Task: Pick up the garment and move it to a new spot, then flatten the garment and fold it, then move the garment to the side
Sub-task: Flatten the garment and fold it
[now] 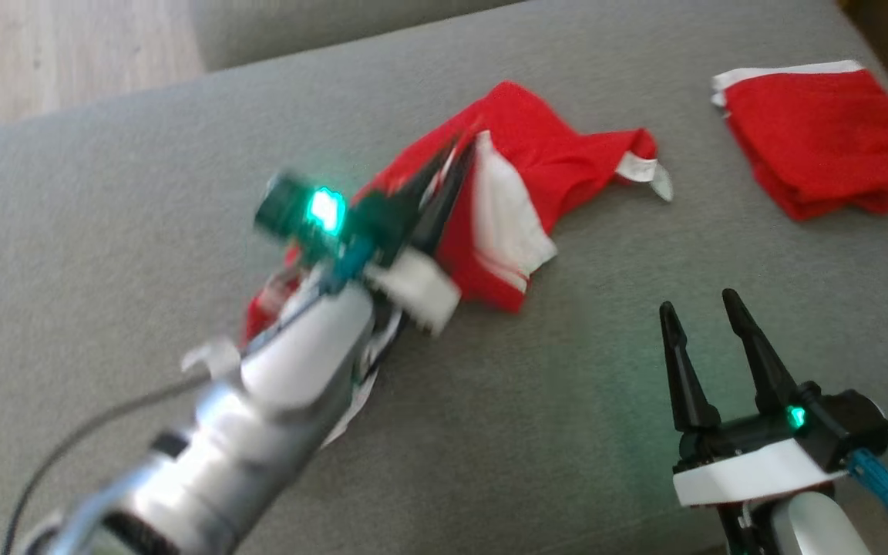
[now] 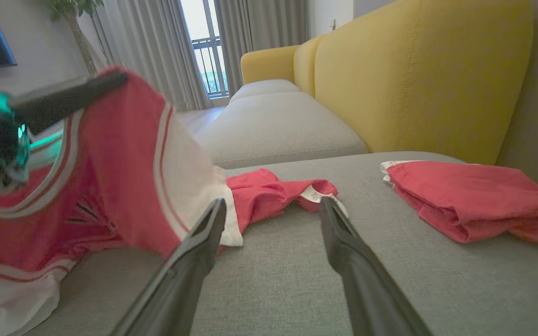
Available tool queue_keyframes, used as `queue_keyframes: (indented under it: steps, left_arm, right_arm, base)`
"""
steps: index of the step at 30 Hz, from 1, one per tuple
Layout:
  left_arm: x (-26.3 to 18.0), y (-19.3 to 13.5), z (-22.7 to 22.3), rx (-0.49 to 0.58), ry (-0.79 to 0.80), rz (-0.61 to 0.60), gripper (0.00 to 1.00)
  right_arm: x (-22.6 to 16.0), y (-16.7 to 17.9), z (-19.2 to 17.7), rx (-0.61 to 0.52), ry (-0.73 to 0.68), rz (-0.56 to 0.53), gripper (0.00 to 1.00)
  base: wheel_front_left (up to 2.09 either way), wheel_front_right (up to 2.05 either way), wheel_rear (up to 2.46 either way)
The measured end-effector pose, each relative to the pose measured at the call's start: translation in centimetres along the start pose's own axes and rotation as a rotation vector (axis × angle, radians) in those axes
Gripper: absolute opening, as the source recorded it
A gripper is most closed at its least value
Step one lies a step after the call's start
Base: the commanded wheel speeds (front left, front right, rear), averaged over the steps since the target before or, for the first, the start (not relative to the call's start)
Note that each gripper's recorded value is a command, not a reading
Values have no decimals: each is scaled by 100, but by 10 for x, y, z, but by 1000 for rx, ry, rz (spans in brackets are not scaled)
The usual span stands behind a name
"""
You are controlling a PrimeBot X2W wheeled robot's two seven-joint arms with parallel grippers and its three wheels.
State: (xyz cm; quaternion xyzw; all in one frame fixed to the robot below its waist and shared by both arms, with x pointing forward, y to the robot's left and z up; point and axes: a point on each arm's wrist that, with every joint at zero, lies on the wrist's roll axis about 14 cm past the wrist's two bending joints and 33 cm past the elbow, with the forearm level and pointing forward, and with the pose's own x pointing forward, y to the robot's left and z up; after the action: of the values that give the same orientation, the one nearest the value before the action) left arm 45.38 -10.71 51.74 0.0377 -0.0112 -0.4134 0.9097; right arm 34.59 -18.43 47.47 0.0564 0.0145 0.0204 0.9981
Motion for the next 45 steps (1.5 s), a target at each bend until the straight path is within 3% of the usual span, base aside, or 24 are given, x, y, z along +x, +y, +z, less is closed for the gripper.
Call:
queue_keyframes:
  steps: [5,8,12,18,25,26,27,28,29,35,41,45]
  left_arm:
    - [18,-23,102,78,-250,-89,0]
    - [8,-32,116,59,-298,-89,0]
    - [-34,-2,57,-21,-172,63,0]
    - [-150,32,-72,-170,168,344,0]
    - [-202,62,-85,-192,210,537,0]
    - [-205,64,-86,-196,212,550,9]
    - [-208,65,-88,-199,219,559,30]
    - [-211,65,-90,-199,229,568,93]
    - [-213,66,-91,-199,236,574,100]
    - [-194,59,-74,-111,194,501,100]
    - [-123,47,-33,28,126,272,100]
    - [-91,38,-48,80,220,147,100]
  right_arm:
    - [-18,-9,7,1,-23,-39,100]
    - [-30,-13,6,7,-20,-60,100]
    - [-36,-18,1,10,-6,-77,100]
    - [-27,-4,-2,17,2,-24,100]
    - [-10,21,-4,23,7,68,100]
    - [-9,24,-5,24,8,78,100]
    - [-7,27,-5,24,8,86,100]
    - [-6,28,-4,24,7,92,100]
    - [-6,29,-4,24,7,95,100]
    - [-5,29,-7,19,17,98,100]
    - [-4,29,-16,15,48,106,100]
    - [6,25,-16,7,48,101,100]
  base:
    - [0,0,0]
    - [0,0,0]
    - [0,0,0]
    - [0,0,0]
    - [0,0,0]
    - [0,0,0]
    - [0,0,0]
    - [0,0,0]
    - [0,0,0]
    - [0,0,0]
    - [0,0,0]
    - [0,0,0]
